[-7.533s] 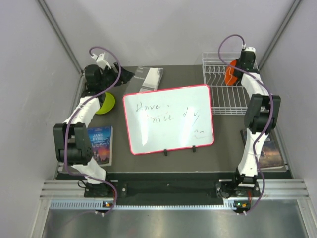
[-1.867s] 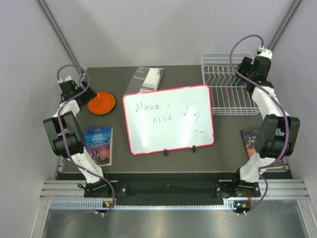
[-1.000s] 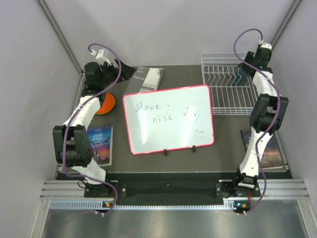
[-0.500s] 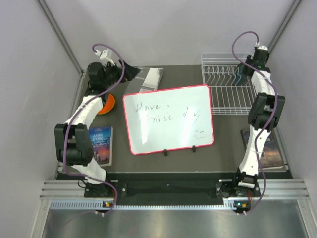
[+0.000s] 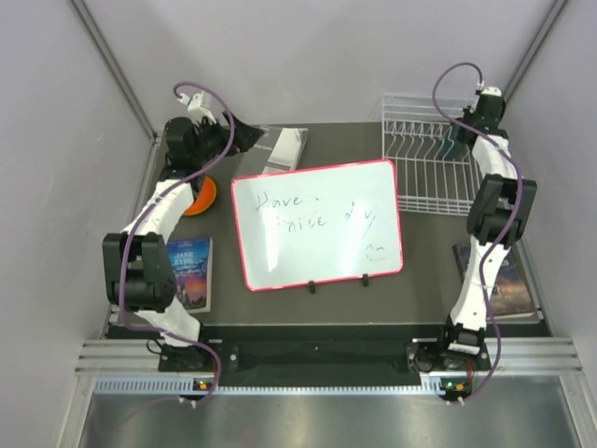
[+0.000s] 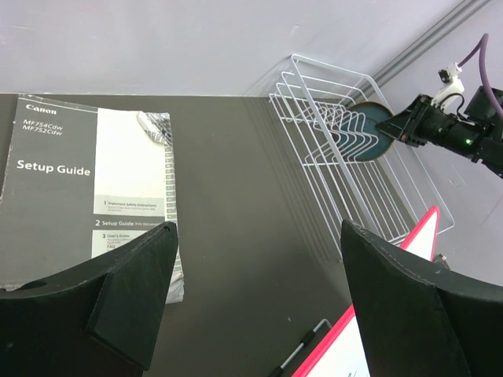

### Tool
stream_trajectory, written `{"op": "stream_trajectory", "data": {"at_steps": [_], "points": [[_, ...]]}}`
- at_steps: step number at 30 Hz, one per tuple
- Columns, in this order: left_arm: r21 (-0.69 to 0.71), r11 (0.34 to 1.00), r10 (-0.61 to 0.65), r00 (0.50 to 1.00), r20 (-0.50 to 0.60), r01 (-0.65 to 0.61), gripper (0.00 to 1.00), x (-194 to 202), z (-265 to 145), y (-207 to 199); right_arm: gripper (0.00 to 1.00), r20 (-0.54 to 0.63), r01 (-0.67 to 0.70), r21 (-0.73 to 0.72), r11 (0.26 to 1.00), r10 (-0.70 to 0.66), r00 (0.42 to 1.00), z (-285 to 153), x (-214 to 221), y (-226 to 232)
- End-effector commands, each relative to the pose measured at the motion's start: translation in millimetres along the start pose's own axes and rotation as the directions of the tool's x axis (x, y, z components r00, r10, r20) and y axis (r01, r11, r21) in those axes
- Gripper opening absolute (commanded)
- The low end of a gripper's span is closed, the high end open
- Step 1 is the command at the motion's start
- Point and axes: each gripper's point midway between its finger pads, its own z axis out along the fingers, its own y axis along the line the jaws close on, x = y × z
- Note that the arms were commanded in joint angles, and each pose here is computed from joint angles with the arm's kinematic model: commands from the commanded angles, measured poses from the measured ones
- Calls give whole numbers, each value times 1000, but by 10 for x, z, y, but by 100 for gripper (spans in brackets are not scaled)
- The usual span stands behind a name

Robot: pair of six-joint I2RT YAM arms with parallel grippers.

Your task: Unload the plates from the dish rack

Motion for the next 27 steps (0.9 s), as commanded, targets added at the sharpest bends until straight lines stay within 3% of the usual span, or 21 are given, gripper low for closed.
{"op": "stream_trajectory", "data": {"at_steps": [1, 10, 16, 21, 27], "points": [[35, 998, 54, 997, 48, -55, 88, -177, 47, -101, 0, 180, -2, 35, 999, -4, 984, -371, -659, 44], [22, 998, 56, 997, 56, -58, 88, -195, 47, -81, 0, 431, 39, 199, 979, -123, 894, -1138, -1523, 33], [31, 998, 51, 997, 52, -53, 88, -178, 65, -78, 0, 477, 12, 189, 982, -103, 873, -1605, -1665, 54], [106, 993, 44, 994, 99, -55, 89, -352, 117, -239, 0, 527, -60, -88, 994, 97, 845, -2158, -1773, 435], [251, 968, -48, 995, 85, 25, 89, -354, 368, -365, 0, 408, -70, -497, 865, 304, 861, -2475, -1516, 1266]]}}
